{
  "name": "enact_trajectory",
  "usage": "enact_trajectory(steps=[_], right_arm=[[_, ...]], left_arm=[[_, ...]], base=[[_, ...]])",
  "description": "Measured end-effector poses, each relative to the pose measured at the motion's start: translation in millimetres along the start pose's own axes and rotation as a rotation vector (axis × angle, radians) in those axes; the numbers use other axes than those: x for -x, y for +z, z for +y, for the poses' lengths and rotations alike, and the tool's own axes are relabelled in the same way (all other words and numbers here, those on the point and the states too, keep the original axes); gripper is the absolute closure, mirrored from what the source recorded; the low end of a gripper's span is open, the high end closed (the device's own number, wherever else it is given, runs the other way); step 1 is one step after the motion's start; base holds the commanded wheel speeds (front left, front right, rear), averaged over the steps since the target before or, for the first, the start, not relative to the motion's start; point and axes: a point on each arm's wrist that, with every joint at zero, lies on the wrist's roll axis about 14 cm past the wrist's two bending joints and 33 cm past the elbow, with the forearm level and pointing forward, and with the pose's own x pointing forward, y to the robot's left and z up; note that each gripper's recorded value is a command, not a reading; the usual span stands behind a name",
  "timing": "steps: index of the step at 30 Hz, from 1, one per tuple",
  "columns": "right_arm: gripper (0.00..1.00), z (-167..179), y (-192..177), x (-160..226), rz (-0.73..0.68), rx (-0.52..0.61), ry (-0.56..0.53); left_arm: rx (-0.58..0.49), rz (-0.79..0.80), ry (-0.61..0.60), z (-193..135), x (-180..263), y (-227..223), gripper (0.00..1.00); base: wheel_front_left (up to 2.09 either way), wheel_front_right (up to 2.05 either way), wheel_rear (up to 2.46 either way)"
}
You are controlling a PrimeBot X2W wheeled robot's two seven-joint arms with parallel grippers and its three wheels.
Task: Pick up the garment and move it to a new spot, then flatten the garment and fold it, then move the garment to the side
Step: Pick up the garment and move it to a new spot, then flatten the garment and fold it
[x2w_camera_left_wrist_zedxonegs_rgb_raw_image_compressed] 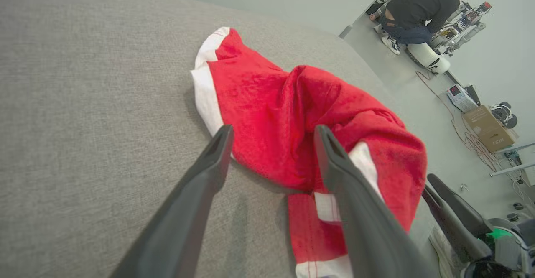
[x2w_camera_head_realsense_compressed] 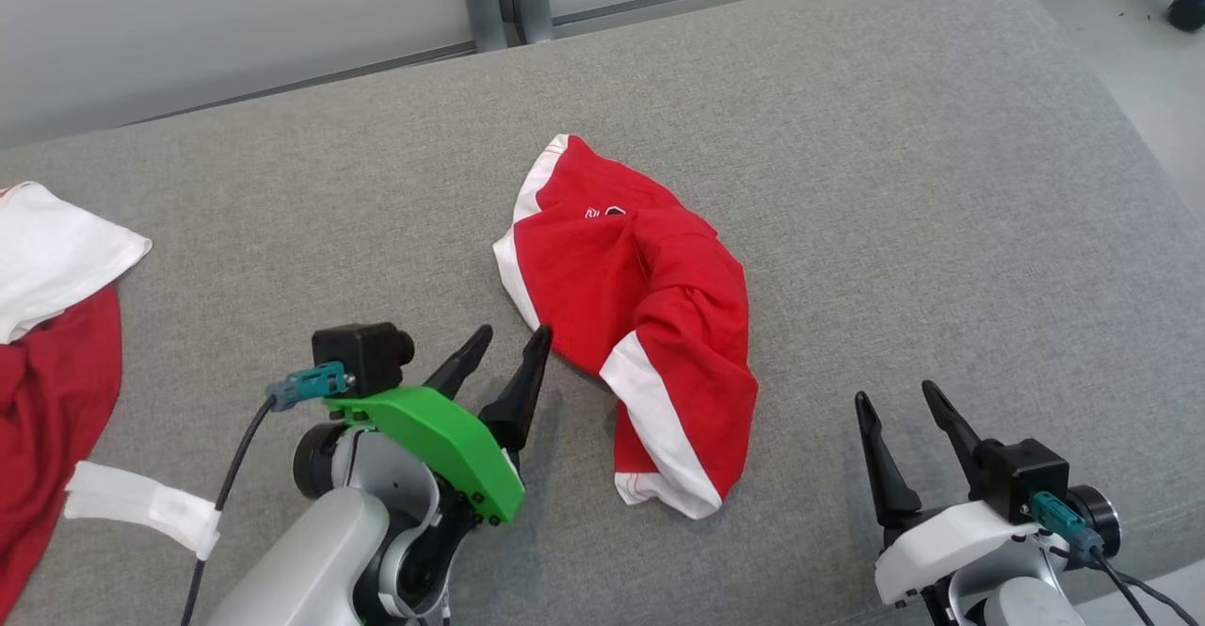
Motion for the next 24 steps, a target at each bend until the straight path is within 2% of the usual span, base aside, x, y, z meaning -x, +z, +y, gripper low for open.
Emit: enact_trajectory(steps=[7,14,22,23,24], right_arm=[[0.0,3.5,-0.2,-6.3,0.003,0.006,0.013],[0.0,-0.3,4.4,-8.0,-0.008,0.018,0.004],[0.0,-11.3,0.6,0.4,0.005,0.004,-0.036],[0.0,-13.4,0.1,1.6,0.007,0.003,-0.043],[0.0,-15.2,-0.6,2.9,0.009,0.0,-0.05]], left_arm=[[0.093,0.187,0.015,11.0,-10.5,-34.2,0.0],[0.075,0.283,0.076,23.3,-35.3,-43.3,0.0],[0.001,0.339,0.12,39.3,-52.8,-55.7,0.0],[0.001,0.346,0.106,35.7,-55.2,-58.7,0.31],[0.001,0.352,0.093,31.9,-57.8,-61.5,1.0]], base=[[0.0,0.0,0.0],[0.0,0.0,0.0],[0.0,0.0,0.0],[0.0,0.0,0.0],[0.0,0.0,0.0]])
